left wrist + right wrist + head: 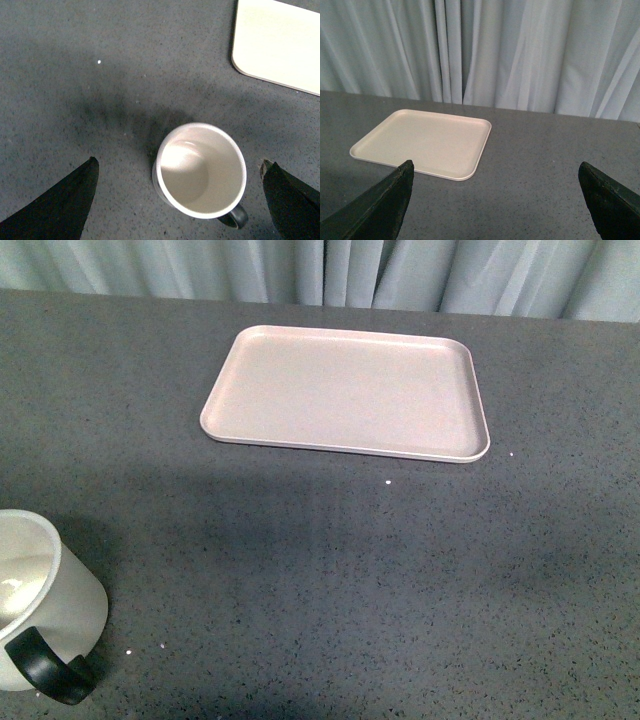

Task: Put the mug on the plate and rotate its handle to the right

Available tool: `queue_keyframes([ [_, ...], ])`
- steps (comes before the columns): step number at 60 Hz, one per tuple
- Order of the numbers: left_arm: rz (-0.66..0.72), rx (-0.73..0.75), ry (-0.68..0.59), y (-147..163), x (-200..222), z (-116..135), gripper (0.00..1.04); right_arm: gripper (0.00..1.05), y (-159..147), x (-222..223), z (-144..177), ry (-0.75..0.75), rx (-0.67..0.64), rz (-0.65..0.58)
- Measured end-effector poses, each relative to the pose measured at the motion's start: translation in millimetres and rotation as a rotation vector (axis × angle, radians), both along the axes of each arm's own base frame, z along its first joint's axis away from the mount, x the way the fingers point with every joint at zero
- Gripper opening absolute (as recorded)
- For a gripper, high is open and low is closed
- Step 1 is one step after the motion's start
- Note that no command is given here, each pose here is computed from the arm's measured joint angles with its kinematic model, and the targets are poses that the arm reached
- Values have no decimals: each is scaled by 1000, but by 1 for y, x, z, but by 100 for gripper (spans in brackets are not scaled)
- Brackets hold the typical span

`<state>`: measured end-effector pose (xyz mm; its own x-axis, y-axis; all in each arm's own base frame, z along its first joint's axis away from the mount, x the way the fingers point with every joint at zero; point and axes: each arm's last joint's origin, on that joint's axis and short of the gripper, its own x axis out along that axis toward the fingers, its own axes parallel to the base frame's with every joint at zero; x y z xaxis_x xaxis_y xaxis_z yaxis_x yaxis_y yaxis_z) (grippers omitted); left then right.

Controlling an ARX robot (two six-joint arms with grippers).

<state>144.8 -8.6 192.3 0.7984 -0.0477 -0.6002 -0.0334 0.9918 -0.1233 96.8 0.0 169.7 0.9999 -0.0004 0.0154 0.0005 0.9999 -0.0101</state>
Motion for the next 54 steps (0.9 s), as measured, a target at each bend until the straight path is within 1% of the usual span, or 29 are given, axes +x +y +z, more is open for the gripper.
queue_keyframes([
  [8,-58,67,49,-2,24,-6,95,95,0,0,0,0,0,0],
  [20,-136,133,143,-7,43,-28,95,95,0,0,0,0,0,0],
  [40,-172,155,202,-10,59,-45,95,95,0,0,0,0,0,0],
  [54,-172,171,237,0,72,-57,95,96,0,0,0,0,0,0],
])
